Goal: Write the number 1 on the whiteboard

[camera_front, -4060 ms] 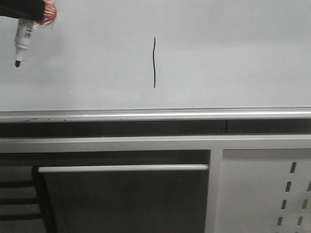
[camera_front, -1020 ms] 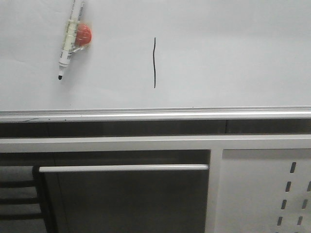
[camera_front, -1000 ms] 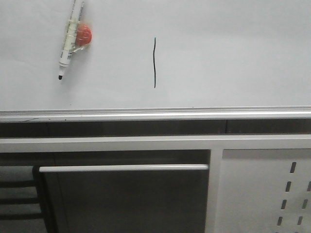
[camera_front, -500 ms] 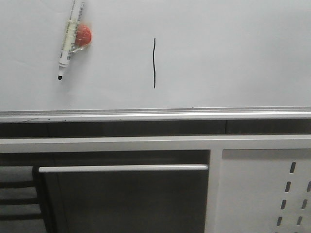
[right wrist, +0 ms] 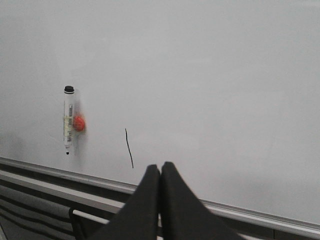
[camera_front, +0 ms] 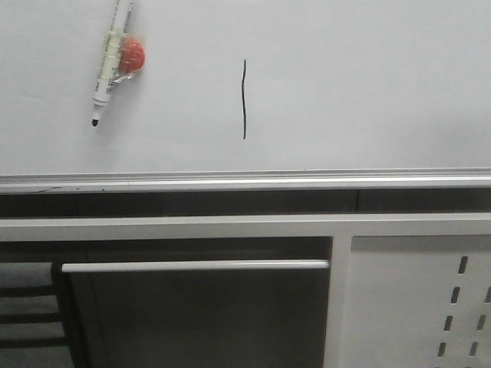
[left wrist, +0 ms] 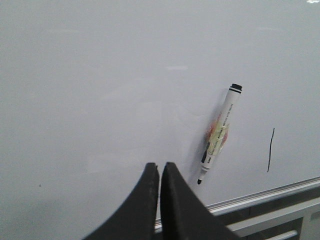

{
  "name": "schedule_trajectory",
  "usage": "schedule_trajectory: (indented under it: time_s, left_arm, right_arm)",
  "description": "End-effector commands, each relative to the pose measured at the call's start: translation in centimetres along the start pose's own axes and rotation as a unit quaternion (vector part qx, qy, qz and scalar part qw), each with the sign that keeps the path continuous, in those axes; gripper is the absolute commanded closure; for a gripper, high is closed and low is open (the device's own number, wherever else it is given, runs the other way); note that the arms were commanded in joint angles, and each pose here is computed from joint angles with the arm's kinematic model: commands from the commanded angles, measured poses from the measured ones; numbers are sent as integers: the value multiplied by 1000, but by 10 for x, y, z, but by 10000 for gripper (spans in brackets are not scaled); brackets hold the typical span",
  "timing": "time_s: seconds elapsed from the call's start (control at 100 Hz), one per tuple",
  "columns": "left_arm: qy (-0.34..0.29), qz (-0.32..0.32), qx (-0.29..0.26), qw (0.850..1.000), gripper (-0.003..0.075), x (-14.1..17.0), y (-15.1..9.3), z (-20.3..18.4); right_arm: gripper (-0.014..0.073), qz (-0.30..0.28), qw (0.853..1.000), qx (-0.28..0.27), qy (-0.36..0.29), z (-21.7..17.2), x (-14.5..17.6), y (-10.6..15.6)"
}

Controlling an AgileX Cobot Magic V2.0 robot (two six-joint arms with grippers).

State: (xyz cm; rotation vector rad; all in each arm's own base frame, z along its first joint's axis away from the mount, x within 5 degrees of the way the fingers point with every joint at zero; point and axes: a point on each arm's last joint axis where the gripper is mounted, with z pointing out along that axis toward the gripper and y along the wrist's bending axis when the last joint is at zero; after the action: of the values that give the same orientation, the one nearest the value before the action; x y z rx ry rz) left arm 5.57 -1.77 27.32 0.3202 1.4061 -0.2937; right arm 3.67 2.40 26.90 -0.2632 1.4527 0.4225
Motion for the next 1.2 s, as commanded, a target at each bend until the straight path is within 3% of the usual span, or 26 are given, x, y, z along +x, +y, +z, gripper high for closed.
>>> schedule_trajectory:
  time_s: [0.0,0.83,1.02,1.08,1.19]
  left_arm:
    - [-8,-43,20,999,741,-9,-3,1]
    - [-6,-43,18,999,741,-8,-3,1]
    - [3,-34,-16,999,741,-5,3,1]
    - [-10,-2,-23,1000,741,-5,4,1]
    - [-50,-18,-40,998,741,-4,6,2]
  right_arm:
    - [638,6,1000,12,-25,0,-10,-1]
    - [638,6,1000,8,-19,0,-9,-1]
    - [638,6,1000,8,-19,0,-9,-1]
    - [638,6,1000,8,-19,0,-9,-1]
    - [638,6,1000,8,-19,0,-9,-1]
